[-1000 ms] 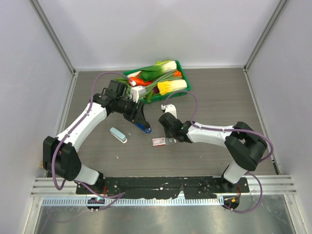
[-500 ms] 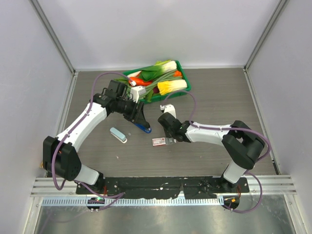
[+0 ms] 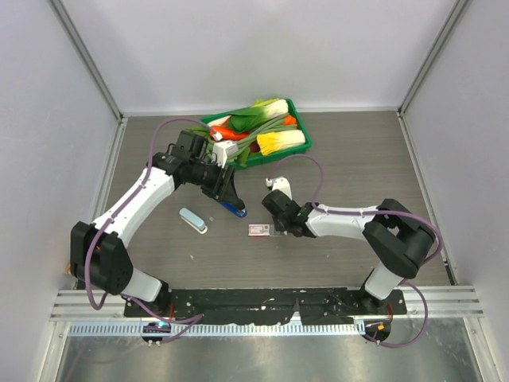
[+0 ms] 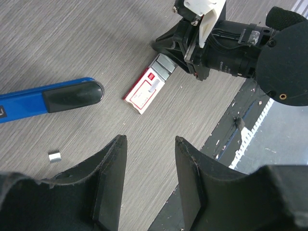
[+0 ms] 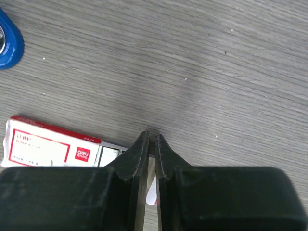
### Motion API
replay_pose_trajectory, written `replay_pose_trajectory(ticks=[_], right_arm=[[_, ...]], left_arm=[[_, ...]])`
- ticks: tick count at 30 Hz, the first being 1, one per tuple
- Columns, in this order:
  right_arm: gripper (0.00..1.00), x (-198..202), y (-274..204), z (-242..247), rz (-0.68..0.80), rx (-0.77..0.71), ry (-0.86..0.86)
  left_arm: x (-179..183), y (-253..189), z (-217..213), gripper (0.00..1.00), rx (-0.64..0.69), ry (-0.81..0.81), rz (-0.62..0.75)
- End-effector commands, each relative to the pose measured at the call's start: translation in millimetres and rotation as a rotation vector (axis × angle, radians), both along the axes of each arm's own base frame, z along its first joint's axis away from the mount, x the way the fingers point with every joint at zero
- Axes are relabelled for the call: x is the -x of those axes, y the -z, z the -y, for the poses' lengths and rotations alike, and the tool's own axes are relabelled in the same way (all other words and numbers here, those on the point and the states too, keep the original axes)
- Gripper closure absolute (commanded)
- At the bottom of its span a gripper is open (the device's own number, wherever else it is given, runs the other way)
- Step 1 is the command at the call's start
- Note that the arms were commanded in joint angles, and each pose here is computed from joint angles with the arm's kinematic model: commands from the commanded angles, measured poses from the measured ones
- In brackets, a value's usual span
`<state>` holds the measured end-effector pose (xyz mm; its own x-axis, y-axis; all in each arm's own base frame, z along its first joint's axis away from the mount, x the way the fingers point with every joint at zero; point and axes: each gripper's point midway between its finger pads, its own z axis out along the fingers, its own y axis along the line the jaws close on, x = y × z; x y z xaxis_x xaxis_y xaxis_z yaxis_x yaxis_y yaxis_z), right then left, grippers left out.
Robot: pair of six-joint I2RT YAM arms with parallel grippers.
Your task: Unload the staples from the stapler
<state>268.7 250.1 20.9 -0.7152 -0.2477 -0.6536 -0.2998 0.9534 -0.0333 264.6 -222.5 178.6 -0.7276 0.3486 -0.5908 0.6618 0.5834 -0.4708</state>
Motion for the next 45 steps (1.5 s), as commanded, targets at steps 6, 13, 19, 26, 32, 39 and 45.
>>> replay_pose_trajectory(ticks=[6, 13, 19, 26, 32, 39, 45], right_arm=[[0.85, -3.8, -24.9, 2.2, 0.063, -0.051, 0.032], [0.81, -13.2, -54.7, 15.3, 0.118, -0.069, 0.088], [0.79, 11.6, -44.3, 26.3, 0.016, -0.227, 0.116], [0.78, 38.3, -25.9, 18.5, -0.103, -0.442, 0.112], [0.79, 39.6, -24.2, 8.8, -0.14, -0.581, 0.107], [0.79, 35.0, -19.5, 12.4, -0.151, -0.622, 0.127], [0.79, 31.4, -17.6, 19.8, -0.146, -0.632, 0.144]], left_arm=[[-0.9, -2.3, 1.8, 0.52, 0.012, 0.02, 0.009], [-2.6, 16.3, -5.6, 0.52, -0.072, 0.049, 0.069], [19.5, 46.1, 3.7, 0.55, -0.154, 0.183, 0.08], [42.5, 89.1, 17.1, 0.6, -0.201, 0.286, 0.03], [36.6, 109.2, 17.3, 0.62, -0.234, 0.286, 0.027], [26.7, 130.5, 12.5, 0.66, -0.33, 0.286, 0.071], [25.5, 145.9, 12.3, 0.66, -0.394, 0.306, 0.107]])
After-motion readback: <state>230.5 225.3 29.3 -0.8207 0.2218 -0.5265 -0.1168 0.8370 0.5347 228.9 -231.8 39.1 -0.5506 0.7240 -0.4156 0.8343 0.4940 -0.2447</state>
